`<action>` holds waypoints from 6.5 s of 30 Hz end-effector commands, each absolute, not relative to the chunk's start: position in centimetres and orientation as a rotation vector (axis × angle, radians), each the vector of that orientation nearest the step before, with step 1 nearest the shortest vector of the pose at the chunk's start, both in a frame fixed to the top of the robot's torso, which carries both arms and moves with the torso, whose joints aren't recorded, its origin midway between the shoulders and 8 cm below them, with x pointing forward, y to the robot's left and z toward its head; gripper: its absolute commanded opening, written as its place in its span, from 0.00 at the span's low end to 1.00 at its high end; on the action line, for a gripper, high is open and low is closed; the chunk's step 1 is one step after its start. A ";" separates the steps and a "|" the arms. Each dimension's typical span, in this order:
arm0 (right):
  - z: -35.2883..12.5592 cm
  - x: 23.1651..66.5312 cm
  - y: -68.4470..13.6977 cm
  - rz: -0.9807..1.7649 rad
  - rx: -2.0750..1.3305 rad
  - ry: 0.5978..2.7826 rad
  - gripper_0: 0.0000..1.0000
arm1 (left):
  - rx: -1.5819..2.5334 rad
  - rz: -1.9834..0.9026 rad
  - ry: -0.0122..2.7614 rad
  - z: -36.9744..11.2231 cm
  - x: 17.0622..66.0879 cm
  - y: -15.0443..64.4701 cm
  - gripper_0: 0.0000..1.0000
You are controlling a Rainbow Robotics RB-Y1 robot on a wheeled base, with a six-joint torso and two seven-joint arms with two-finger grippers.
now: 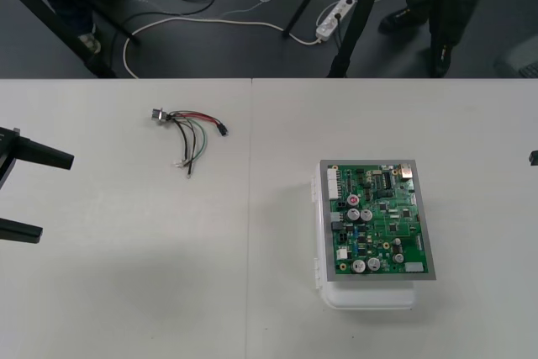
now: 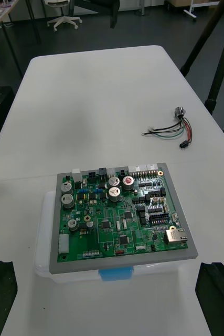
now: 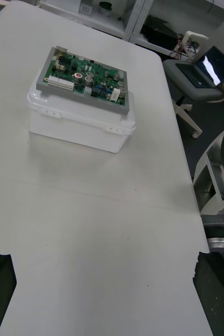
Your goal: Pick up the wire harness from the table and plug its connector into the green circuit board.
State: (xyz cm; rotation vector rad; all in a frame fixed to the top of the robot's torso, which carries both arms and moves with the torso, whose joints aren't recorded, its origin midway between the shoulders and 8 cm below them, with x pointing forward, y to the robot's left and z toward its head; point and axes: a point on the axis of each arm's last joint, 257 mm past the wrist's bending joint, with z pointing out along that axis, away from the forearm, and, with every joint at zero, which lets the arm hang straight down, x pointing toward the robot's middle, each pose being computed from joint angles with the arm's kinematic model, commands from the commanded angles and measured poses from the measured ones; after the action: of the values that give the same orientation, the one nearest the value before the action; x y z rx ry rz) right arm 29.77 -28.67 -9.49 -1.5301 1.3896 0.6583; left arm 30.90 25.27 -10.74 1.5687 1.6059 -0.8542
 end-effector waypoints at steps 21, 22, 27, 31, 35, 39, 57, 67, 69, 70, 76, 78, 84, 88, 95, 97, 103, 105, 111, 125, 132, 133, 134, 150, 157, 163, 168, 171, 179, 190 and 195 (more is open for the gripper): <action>-8.7 29.9 -29.5 0.620 -1.562 1.418 1.00 | 1.592 -0.886 1.635 -10.7 29.7 25.9 1.00; -8.7 29.9 -29.5 0.620 -1.562 1.418 1.00 | 1.592 -0.886 1.635 -10.7 29.7 25.9 1.00; -8.7 29.9 -29.5 0.620 -1.562 1.418 1.00 | 1.592 -0.886 1.635 -10.7 29.7 25.9 1.00; -8.7 29.9 -29.5 0.620 -1.562 1.418 1.00 | 1.592 -0.886 1.635 -10.7 29.7 25.9 1.00; -8.7 29.9 -29.5 0.620 -1.562 1.418 1.00 | 1.592 -0.886 1.635 -10.7 29.7 25.9 1.00; -8.7 29.9 -29.5 0.620 -1.562 1.418 1.00 | 1.592 -0.886 1.635 -10.7 29.7 25.9 1.00; -8.7 29.9 -29.5 0.620 -1.562 1.418 1.00 | 1.592 -0.886 1.635 -10.7 29.7 25.9 1.00; -8.7 29.9 -29.5 0.620 -1.562 1.418 1.00 | 1.592 -0.886 1.635 -10.7 29.7 25.9 1.00; -8.7 29.9 -29.5 0.620 -1.562 1.418 1.00 | 1.592 -0.886 1.635 -10.7 29.7 25.9 1.00; -8.7 29.9 -29.5 0.620 -1.562 1.418 1.00 | 1.592 -0.886 1.635 -10.7 29.7 25.9 1.00; -8.7 29.9 -29.5 0.620 -1.562 1.418 1.00 | 1.592 -0.886 1.635 -10.7 29.7 25.9 1.00; -8.7 29.9 -29.5 0.620 -1.562 1.418 1.00 | 1.592 -0.886 1.635 -10.7 29.7 25.9 1.00; -8.7 29.9 -29.5 0.620 -1.562 1.418 1.00 | 1.592 -0.886 1.635 -10.7 29.7 25.9 1.00; -8.7 29.9 -29.5 0.620 -1.562 1.418 1.00 | 1.592 -0.886 1.635 -10.7 29.7 25.9 1.00; -8.7 29.9 -29.5 0.620 -1.562 1.418 1.00 | 1.592 -0.886 1.635 -10.7 29.7 25.9 1.00; -8.7 29.9 -29.5 0.620 -1.562 1.418 1.00 | 1.592 -0.886 1.635 -10.7 29.7 25.9 1.00; -11.8 27.7 -28.8 0.771 -1.479 1.455 1.00 | 1.592 -0.886 1.635 -10.7 29.7 25.9 1.00; -11.5 27.6 -28.8 0.785 -1.473 1.448 1.00 | 1.592 -0.886 1.635 -10.7 29.7 25.9 1.00; -10.9 28.0 -28.7 0.782 -1.445 1.436 1.00 | 1.592 -0.886 1.635 -10.7 29.7 25.9 1.00; -9.3 28.0 -29.8 0.761 -1.334 1.384 1.00 | 1.585 -0.897 1.712 -14.4 29.8 26.1 1.00; -9.9 27.3 -29.7 0.805 -1.314 1.310 1.00 | 1.615 -0.885 1.753 -15.8 31.2 26.3 1.00; -10.0 27.3 -29.8 0.795 -1.328 1.299 1.00 | 1.614 -0.886 1.764 -16.0 31.5 26.4 1.00; -10.0 27.3 -29.9 0.792 -1.328 1.294 1.00 | 1.617 -0.882 1.767 -16.1 31.7 26.5 1.00; -12.9 27.8 -29.0 0.837 -1.347 1.169 1.00 | 1.828 -0.508 1.845 -19.4 37.3 28.7 1.00; -12.8 29.2 -27.9 0.870 -1.367 1.123 1.00 | 1.874 -0.343 1.847 -20.8 40.5 28.4 1.00; -12.6 29.5 -27.1 0.899 -1.366 1.069 1.00 | 1.876 -0.273 1.802 -21.7 42.9 25.9 1.00; -12.2 30.5 -27.1 0.835 -1.376 1.002 1.00 | 1.874 -0.203 1.765 -21.6 45.0 24.2 1.00; -12.1 30.8 -27.2 0.834 -1.363 1.005 1.00 | 1.879 -0.150 1.746 -21.1 46.2 23.7 1.00; -13.0 30.0 -27.1 0.899 -1.322 1.033 1.00 | 1.891 0.025 1.697 -19.1 50.0 22.8 1.00; -13.8 29.4 -27.3 0.906 -1.341 1.028 1.00 | 1.790 0.060 1.788 -17.5 53.2 21.6 1.00; -13.8 30.0 -27.2 0.891 -1.350 1.017 1.00 | 1.782 0.090 1.811 -16.7 55.1 21.0 1.00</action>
State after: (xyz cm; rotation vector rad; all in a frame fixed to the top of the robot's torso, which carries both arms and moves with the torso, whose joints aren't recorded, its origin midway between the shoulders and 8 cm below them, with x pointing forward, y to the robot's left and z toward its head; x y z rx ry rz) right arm 29.13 -25.89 -14.97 -1.2920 1.0542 0.9736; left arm 51.92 23.41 -19.83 1.8088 1.8904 0.0290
